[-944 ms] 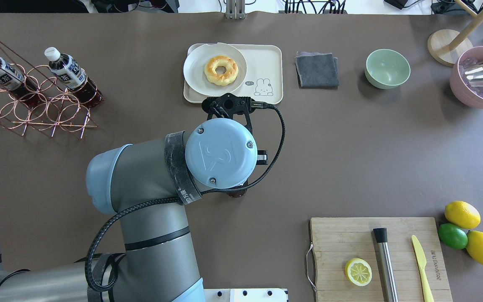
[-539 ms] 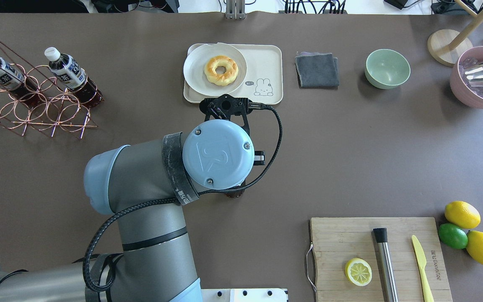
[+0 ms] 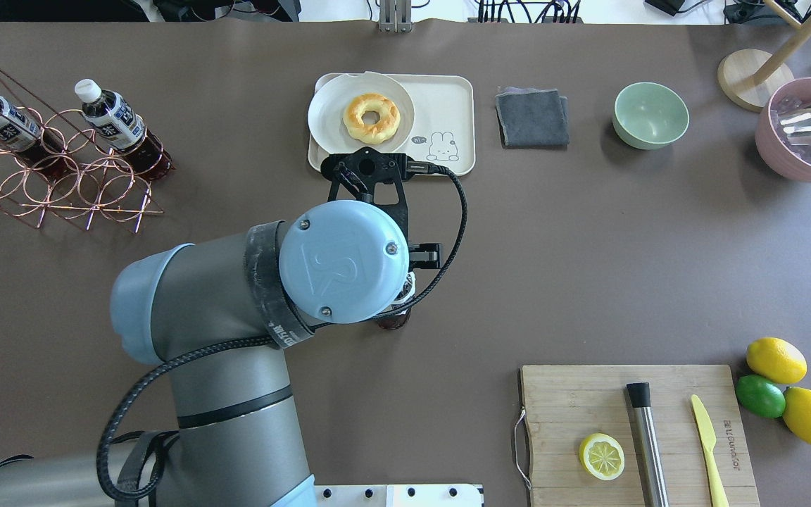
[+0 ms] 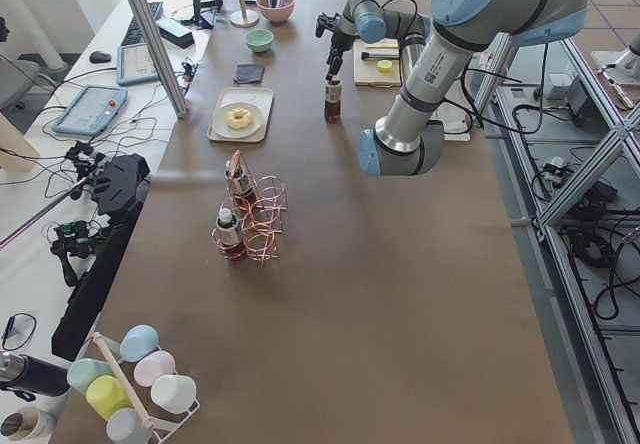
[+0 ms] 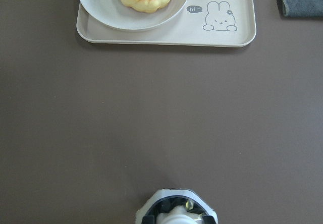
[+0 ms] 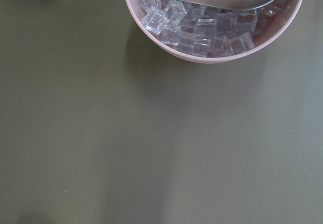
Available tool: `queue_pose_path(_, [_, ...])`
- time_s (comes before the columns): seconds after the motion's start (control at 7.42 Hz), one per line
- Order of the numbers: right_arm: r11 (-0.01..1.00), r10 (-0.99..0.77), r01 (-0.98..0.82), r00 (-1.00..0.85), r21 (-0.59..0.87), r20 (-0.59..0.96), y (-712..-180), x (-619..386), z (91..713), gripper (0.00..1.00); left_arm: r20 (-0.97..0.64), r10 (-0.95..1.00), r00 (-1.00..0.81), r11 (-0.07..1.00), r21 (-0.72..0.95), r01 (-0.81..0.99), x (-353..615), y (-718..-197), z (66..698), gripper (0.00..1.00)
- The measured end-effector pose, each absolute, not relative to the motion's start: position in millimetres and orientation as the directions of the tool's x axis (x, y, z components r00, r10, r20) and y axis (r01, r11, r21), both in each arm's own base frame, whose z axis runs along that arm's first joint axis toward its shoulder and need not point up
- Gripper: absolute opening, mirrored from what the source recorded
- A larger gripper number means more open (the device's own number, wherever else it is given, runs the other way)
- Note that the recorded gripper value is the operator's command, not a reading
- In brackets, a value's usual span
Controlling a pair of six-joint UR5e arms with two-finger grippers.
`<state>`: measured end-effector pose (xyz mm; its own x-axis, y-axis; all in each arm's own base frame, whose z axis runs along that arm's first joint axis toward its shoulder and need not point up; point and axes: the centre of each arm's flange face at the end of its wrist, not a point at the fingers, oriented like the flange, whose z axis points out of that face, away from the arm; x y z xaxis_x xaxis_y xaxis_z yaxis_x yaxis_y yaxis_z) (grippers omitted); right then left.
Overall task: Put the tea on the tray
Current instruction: 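Withdraw the left arm toward the rack while the right arm reaches toward the bottle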
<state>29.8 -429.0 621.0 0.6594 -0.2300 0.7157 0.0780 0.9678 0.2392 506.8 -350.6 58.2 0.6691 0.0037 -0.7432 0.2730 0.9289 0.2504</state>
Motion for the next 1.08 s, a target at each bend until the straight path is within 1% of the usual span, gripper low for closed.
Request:
queue_pose_path(0.27, [0.961,-0.250,0.073,0.645,0.267,0.722,-433.5,23.7,597.5,1.00,-0.744,0.028,0.667,0.924,0.274,0.266,467.1,-362.0,73.0,0.97])
queue_pose_path(0.54, [0.969,-0.198,0.011,0.631,0.247,0.750,-445.1,2.4,547.7,1.00,-0.723,0.065,0.688,0.944,0.268,0.192,401.2,-389.2,122.6,0.97])
queue_pose_path(0.67, [0.974,-0.168,-0.016,0.618,0.226,0.768,-444.1,-14.2,519.4,1.00,-0.709,0.096,0.699,0.949,0.278,0.152,371.2,-398.9,145.1,0.97])
queue_pose_path(0.94, [0.986,-0.065,-0.088,0.574,0.141,0.816,-430.1,-64.5,452.4,0.99,-0.721,0.146,0.678,0.954,0.285,0.098,321.3,-417.2,182.9,0.97])
queue_pose_path(1.08, [0.987,-0.022,-0.122,0.545,0.105,0.838,-420.9,-86.2,427.5,0.98,-0.730,0.171,0.661,0.954,0.290,0.073,294.4,-424.8,216.3,0.97])
